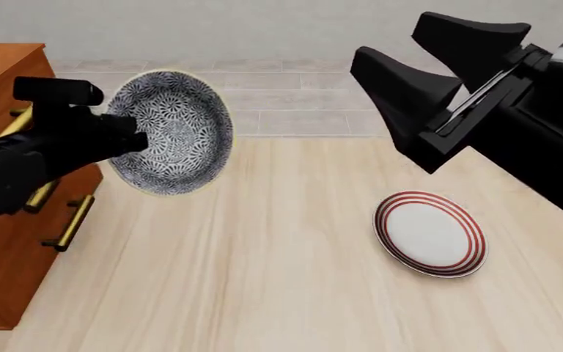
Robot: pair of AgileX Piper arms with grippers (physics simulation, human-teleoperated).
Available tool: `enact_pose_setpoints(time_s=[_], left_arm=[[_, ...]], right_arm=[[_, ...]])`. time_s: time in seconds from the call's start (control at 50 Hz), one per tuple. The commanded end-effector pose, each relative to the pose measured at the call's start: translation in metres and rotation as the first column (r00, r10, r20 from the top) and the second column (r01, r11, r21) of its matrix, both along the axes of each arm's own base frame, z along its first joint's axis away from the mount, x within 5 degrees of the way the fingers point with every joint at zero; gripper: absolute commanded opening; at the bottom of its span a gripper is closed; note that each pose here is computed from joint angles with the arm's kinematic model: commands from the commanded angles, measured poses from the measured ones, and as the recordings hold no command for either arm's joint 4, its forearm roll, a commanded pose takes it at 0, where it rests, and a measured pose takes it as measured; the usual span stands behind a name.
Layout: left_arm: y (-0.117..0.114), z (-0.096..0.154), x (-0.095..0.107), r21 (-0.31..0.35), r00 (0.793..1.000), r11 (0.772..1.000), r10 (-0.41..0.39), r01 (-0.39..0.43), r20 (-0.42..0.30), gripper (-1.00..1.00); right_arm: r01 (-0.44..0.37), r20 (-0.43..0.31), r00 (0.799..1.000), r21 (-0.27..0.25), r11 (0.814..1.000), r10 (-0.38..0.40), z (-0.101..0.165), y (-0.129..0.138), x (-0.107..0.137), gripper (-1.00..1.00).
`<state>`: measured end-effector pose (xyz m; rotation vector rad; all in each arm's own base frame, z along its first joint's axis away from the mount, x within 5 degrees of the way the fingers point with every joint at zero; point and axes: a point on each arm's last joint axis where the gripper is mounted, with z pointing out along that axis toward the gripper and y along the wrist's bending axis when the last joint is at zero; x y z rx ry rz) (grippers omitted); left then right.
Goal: Put the bowl on top of the cabinet.
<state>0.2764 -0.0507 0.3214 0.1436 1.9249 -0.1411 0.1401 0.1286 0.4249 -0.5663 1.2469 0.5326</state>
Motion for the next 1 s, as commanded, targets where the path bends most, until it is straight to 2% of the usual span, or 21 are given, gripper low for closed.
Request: enact_pose_setpoints(time_s=[0.02, 0.06, 0.1, 0.16, 0.32, 0.34, 0.46, 0.48, 0.5, 0.62, 0.64, 0.7, 1.0], left_arm=[[0.004, 0.003, 0.003, -0.045, 0.999, 0.998, 0.035, -0.036, -0.041, -1.00], [-0.003, 0.002, 0.007, -0.071, 0.998, 0.997, 0.023, -0.027, -0.064, -1.00], [0.004, 0.004, 0.005, -0.048, 0.997, 0.998, 0.040, -0.043, -0.070, -1.00], [0.003, 0.006, 0.007, -0.053, 0.996, 0.998, 0.039, -0.044, -0.078, -1.00], [0.011, 0.012, 0.004, -0.010, 0.995, 0.999, 0.051, -0.052, -0.088, -1.00], [0.019, 0.012, 0.002, 0.005, 0.993, 0.997, 0.071, -0.071, -0.096, -1.00], [0.016, 0.021, 0.003, 0.002, 0.994, 0.998, 0.060, -0.060, -0.088, -1.00], [0.017, 0.023, 0.002, 0.006, 0.994, 0.998, 0.064, -0.063, -0.085, -1.00], [0.029, 0.024, -0.003, 0.023, 0.992, 0.995, 0.097, -0.095, -0.081, -1.00], [0.023, 0.032, -0.001, -0.006, 0.993, 0.996, 0.088, -0.088, -0.082, -1.00], [0.031, 0.035, -0.005, 0.005, 0.991, 0.994, 0.110, -0.110, -0.071, -1.00], [0.031, 0.041, -0.004, 0.000, 0.991, 0.994, 0.113, -0.113, -0.065, -1.00], [0.023, 0.080, -0.006, -0.009, 0.996, 0.996, 0.083, -0.083, -0.013, -1.00]], right_arm=[[0.005, 0.014, 1.000, 0.016, 1.000, -0.006, 0.008, -0.006, -0.005, 1.00], [0.004, 0.013, 1.000, 0.021, 1.000, -0.005, 0.009, -0.007, -0.006, 1.00], [0.003, 0.014, 1.000, 0.021, 1.000, -0.003, 0.009, -0.007, -0.006, 1.00], [0.002, 0.015, 1.000, 0.025, 1.000, -0.002, 0.011, -0.007, -0.007, 1.00], [0.013, 0.021, 1.000, 0.043, 0.999, -0.014, 0.017, -0.013, -0.009, 1.00], [0.014, 0.011, 1.000, 0.052, 0.999, -0.015, 0.018, -0.013, -0.009, 1.00], [0.024, 0.015, 1.000, 0.051, 0.998, -0.025, 0.019, -0.015, -0.009, 1.00], [0.025, 0.015, 1.000, 0.052, 0.998, -0.026, 0.019, -0.016, -0.009, 1.00], [0.026, 0.016, 1.000, 0.053, 0.998, -0.027, 0.020, -0.016, -0.009, 1.00], [0.030, 0.017, 0.999, 0.054, 0.998, -0.031, 0.020, -0.017, -0.009, 1.00], [0.031, 0.017, 0.999, 0.054, 0.998, -0.032, 0.020, -0.017, -0.009, 1.00], [0.033, 0.015, 0.999, 0.053, 0.998, -0.034, 0.020, -0.017, -0.009, 1.00], [0.037, 0.015, 0.999, 0.054, 0.998, -0.038, 0.020, -0.018, -0.008, 1.00]])
